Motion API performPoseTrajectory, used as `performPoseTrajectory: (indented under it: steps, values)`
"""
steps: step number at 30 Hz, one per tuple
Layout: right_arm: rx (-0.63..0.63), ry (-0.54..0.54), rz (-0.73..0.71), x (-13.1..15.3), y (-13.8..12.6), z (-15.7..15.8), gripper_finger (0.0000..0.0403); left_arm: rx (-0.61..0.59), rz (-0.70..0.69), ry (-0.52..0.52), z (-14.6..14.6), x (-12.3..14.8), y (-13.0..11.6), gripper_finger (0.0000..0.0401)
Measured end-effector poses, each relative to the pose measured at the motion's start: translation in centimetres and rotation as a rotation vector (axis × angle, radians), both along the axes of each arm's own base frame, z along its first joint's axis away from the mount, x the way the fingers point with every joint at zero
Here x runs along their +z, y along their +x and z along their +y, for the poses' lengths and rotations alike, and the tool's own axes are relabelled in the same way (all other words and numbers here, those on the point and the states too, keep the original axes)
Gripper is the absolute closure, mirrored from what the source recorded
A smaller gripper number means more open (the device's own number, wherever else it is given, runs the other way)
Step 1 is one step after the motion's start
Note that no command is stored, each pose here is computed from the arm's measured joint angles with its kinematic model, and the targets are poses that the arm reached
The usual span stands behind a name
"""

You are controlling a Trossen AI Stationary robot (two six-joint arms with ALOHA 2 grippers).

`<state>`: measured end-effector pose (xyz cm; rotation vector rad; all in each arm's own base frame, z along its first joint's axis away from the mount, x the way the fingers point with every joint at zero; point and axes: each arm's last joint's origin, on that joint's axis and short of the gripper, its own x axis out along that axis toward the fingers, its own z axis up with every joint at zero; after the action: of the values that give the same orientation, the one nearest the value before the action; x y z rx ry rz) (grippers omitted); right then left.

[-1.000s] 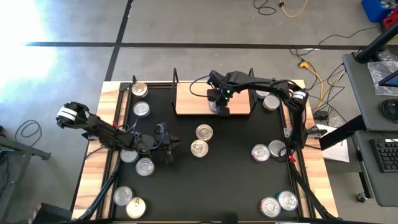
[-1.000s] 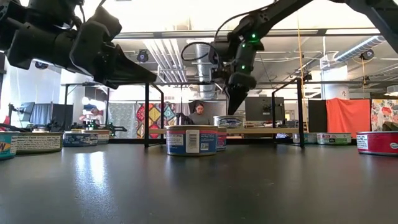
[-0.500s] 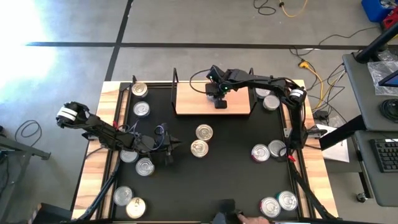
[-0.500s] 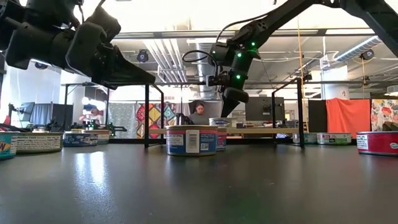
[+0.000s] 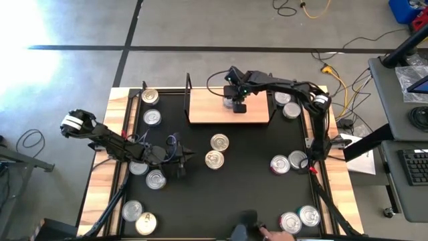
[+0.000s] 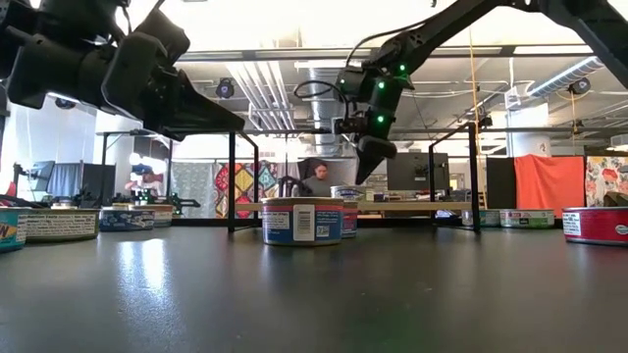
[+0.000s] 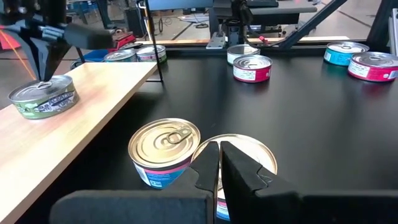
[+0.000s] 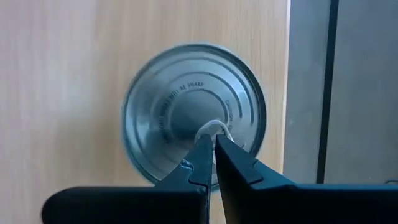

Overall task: Stack canned seafood by type on shelf
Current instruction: Put the green tuna can on the shelf

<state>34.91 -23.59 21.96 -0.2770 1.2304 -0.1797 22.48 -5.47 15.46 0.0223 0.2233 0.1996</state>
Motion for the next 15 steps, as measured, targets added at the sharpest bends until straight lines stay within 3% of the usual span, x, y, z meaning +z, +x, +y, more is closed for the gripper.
performPoseTrajectory:
  steps: [15]
  values:
    - [-0.020,-0.080,-0.012,-1.1,0.4,-1.6,0.0390,-0.008,0.003,0.006,-0.2,0.0,0.0,0.0401]
